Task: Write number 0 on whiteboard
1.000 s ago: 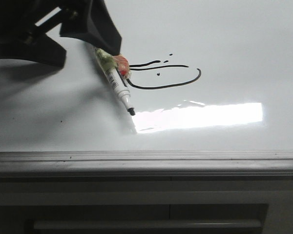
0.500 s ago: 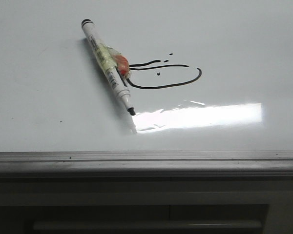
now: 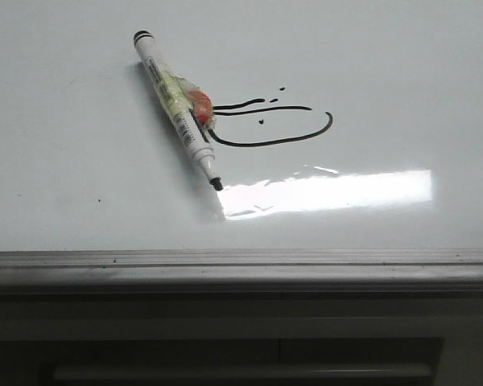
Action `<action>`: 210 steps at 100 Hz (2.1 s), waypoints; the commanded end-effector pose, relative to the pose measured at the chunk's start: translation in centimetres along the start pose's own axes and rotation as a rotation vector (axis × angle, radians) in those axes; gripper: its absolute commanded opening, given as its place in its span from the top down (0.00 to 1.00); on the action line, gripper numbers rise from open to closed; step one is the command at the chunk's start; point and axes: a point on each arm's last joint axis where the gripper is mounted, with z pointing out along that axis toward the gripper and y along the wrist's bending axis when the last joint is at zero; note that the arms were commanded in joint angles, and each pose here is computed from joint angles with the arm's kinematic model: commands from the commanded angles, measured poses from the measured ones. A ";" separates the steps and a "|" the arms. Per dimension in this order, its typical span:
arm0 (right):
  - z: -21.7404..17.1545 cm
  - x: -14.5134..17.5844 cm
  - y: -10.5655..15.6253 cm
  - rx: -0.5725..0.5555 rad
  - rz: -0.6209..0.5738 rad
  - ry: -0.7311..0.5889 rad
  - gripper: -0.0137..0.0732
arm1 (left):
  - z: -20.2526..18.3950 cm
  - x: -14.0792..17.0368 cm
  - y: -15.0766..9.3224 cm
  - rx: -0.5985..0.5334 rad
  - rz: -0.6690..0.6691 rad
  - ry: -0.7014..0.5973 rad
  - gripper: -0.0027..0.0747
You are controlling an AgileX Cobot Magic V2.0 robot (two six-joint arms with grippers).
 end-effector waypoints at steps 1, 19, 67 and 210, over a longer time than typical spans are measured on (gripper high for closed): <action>0.0 -1.2 0.1 -0.011 -0.034 -0.073 0.91 | -0.1 -0.8 -0.6 0.047 0.022 -0.041 0.99; 0.0 -1.2 0.1 -0.011 -0.034 -0.073 0.91 | -0.1 -0.8 -0.6 0.047 0.022 -0.041 0.99; 0.0 -1.2 0.1 -0.011 -0.034 -0.073 0.91 | -0.4 0.9 -0.1 0.059 0.428 -0.116 0.99; 0.0 -1.2 0.1 -0.010 -0.034 -0.072 0.91 | 0.0 10.4 5.0 -0.454 0.134 -0.197 0.99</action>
